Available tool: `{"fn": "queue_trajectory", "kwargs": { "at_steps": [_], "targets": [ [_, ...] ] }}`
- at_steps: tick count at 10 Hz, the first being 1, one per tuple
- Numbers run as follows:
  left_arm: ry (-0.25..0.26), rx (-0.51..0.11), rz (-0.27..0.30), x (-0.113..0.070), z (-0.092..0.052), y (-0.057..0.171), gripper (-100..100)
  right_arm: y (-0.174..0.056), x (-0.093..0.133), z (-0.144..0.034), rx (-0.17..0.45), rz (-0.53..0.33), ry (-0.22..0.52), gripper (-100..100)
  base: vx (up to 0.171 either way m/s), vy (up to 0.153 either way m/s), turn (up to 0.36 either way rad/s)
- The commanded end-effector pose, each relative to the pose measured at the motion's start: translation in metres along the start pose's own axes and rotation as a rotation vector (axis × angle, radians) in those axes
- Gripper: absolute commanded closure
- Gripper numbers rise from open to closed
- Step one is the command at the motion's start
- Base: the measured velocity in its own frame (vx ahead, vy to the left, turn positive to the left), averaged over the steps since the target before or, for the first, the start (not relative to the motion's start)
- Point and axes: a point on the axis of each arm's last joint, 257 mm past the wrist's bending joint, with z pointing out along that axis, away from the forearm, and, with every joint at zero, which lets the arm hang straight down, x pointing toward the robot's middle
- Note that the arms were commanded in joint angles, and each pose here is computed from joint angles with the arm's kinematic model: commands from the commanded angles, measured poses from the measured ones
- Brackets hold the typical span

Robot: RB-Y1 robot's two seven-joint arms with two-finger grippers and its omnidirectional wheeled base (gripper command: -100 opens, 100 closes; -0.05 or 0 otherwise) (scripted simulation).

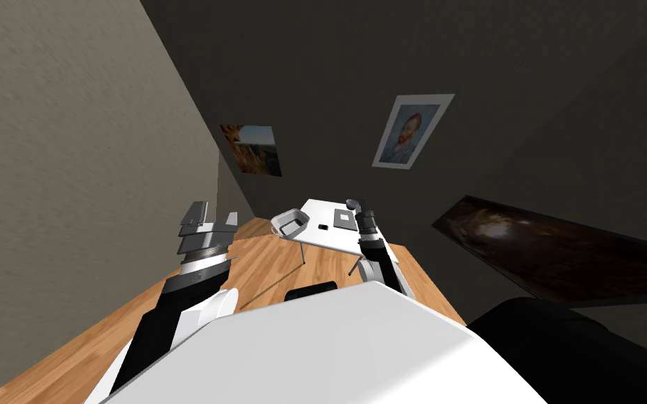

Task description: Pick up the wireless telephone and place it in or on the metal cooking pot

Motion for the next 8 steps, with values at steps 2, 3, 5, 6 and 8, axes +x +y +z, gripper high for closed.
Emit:
{"fn": "queue_trajectory", "kwargs": {
  "at_steps": [2, 3, 5, 6, 8],
  "targets": [
    [0.000, 0.000, 0.000, 0.000, 0.000, 0.000, 0, -0.026, 0.011, -0.012, 0.060, -0.064, 0.079, -100, -0.083, 0.008, 0.033],
    [0.000, 0.000, 0.000, 0.000, 0.000, 0.000, 0, -0.039, 0.015, -0.019, 0.090, -0.094, 0.114, -100, -0.125, 0.011, 0.045],
    [0.000, 0.000, 0.000, 0.000, 0.000, 0.000, 0, -0.071, 0.023, -0.039, 0.165, -0.166, 0.195, -100, -0.116, 0.014, 0.051],
    [0.000, 0.000, 0.000, 0.000, 0.000, 0.000, 0, -0.089, 0.026, -0.051, 0.208, -0.204, 0.237, -100, -0.137, 0.006, 0.087],
    [0.000, 0.000, 0.000, 0.000, 0.000, 0.000, 0, -0.108, 0.029, -0.066, 0.251, -0.250, 0.293, -100, -0.078, 0.004, 0.048]
  ]
}}
